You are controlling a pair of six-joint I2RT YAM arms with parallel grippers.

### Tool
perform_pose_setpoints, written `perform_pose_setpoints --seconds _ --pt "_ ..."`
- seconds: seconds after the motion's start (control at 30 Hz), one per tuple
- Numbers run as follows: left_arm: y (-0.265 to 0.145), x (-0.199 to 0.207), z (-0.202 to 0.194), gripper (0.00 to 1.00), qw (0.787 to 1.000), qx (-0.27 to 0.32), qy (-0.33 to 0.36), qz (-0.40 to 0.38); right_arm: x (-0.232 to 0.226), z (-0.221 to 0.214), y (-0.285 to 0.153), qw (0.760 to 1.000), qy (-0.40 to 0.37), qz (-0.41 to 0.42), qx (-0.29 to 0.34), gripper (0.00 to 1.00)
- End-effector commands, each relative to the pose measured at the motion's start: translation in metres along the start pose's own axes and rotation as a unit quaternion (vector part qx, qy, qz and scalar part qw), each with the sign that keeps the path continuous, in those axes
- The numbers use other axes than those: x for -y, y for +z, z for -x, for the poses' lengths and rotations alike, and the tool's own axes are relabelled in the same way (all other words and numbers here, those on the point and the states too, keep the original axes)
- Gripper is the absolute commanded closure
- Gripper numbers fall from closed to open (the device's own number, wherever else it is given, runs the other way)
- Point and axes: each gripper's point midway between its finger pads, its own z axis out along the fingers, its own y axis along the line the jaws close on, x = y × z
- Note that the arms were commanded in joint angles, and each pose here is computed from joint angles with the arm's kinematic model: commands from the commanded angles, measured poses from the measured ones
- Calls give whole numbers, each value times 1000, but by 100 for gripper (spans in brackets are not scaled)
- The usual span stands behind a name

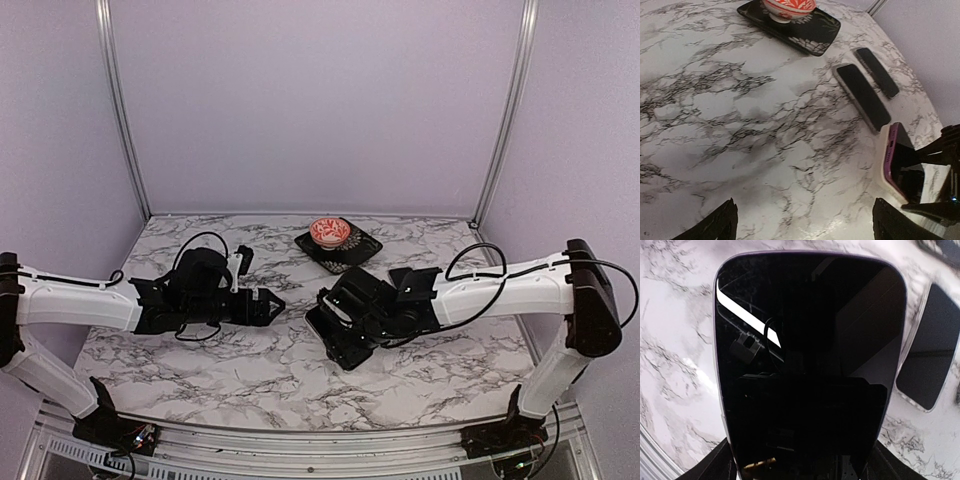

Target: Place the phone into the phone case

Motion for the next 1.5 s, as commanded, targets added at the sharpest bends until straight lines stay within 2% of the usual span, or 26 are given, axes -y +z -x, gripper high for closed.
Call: perform_pose_setpoints --seconds 0.0,0.1,0.2,0.33,0.47,0.63,0.77,0.83,0.9,0.93,1.0,1.03,1.07,1.17,1.27,1.33,1.4,1.47 --pt "-21 76 49 1 981 61 -51 -177 -25 80 -49 986 -11 -9 166 80" --pt "-43 89 70 1 971 113 -52 -206 -35 103 -69 976 -7 4 219 80" --pt "-49 89 75 4 969 135 -51 -200 -44 117 -87 965 -14 19 260 80" --pt "-53 98 80 27 966 145 -48 -207 -54 130 -105 955 -23 30 294 80" --pt "-53 114 78 37 965 143 -21 -219 -54 133 -112 953 -25 25 302 80" --pt "-51 114 74 68 966 138 -24 -218 -55 135 -118 950 -26 31 311 80" --pt "-51 114 76 100 966 144 -15 -214 -59 134 -124 945 -37 44 321 80" --pt "-53 116 75 100 965 145 -7 -217 -61 133 -127 943 -43 51 325 78" --pt "-56 119 75 100 964 149 9 -220 -63 131 -129 942 -49 58 327 71" --pt "-58 122 75 100 963 152 18 -222 -63 129 -130 941 -52 62 327 59" --pt "-68 129 76 100 958 162 46 -231 -60 123 -131 940 -60 61 329 20" --pt "-74 135 76 100 955 167 61 -239 -58 120 -134 939 -64 60 331 5" --pt "-82 141 76 100 949 174 86 -247 -54 116 -140 937 -71 60 336 2" --pt "-111 162 75 100 927 191 153 -283 -53 104 -166 921 -107 110 358 1" --pt "-146 187 66 100 892 200 220 -341 -76 79 -200 872 -182 264 370 1" --pt "-171 205 55 100 860 205 262 -387 -86 65 -210 846 -223 308 374 1" --pt "-189 216 49 100 837 214 289 -413 -95 56 -214 833 -252 331 364 1" --pt "-200 223 45 100 823 216 300 -431 -100 56 -220 826 -265 346 358 6"
